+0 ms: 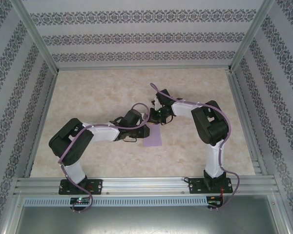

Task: Fold a paper plane with a square sheet of paper (fold left side to right side)
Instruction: First fold the square sheet of paper in half at the center of the table.

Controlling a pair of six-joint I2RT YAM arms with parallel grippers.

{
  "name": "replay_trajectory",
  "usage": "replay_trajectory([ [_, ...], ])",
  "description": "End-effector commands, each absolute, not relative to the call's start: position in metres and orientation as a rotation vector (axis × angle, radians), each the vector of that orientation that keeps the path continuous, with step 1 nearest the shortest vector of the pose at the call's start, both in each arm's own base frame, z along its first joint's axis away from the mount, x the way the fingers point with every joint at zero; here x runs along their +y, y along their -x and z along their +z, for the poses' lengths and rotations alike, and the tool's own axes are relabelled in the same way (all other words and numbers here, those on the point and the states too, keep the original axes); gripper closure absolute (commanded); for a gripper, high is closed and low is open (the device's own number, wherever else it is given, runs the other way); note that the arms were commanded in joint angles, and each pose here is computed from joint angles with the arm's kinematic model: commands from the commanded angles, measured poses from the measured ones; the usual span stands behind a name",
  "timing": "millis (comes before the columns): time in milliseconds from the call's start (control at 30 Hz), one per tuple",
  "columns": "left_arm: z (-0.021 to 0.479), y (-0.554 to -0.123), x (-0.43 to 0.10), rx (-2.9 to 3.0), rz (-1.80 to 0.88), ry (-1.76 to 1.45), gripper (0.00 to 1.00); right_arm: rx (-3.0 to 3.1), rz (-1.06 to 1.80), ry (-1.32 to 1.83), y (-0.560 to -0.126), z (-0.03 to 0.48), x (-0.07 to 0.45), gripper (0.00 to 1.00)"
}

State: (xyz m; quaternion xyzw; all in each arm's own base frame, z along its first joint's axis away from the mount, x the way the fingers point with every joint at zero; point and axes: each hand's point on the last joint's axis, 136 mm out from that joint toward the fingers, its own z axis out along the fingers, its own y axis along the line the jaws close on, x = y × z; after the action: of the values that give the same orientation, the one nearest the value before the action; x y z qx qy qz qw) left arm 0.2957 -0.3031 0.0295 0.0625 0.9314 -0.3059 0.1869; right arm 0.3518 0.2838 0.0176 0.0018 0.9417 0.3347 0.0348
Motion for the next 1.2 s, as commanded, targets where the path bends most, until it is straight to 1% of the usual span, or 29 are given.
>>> replay_trajectory([
  [0, 0.018, -0.291, -0.301, 2.661, -0.835, -0.203, 0.83, 2.974, 0.929, -0.008, -0.340, -0.002, 0.277, 1.00],
  [767, 0.016, -0.232, -0.288, 2.750, -0.904, -0.235, 0.83, 2.984, 0.914, -0.014, -0.340, -0.004, 0.276, 1.00],
  [1167, 0.023, -0.209, -0.299, 2.773, -0.912, -0.385, 0.83, 2.994, 0.881, -0.026, -0.340, -0.003, 0.271, 1.00],
])
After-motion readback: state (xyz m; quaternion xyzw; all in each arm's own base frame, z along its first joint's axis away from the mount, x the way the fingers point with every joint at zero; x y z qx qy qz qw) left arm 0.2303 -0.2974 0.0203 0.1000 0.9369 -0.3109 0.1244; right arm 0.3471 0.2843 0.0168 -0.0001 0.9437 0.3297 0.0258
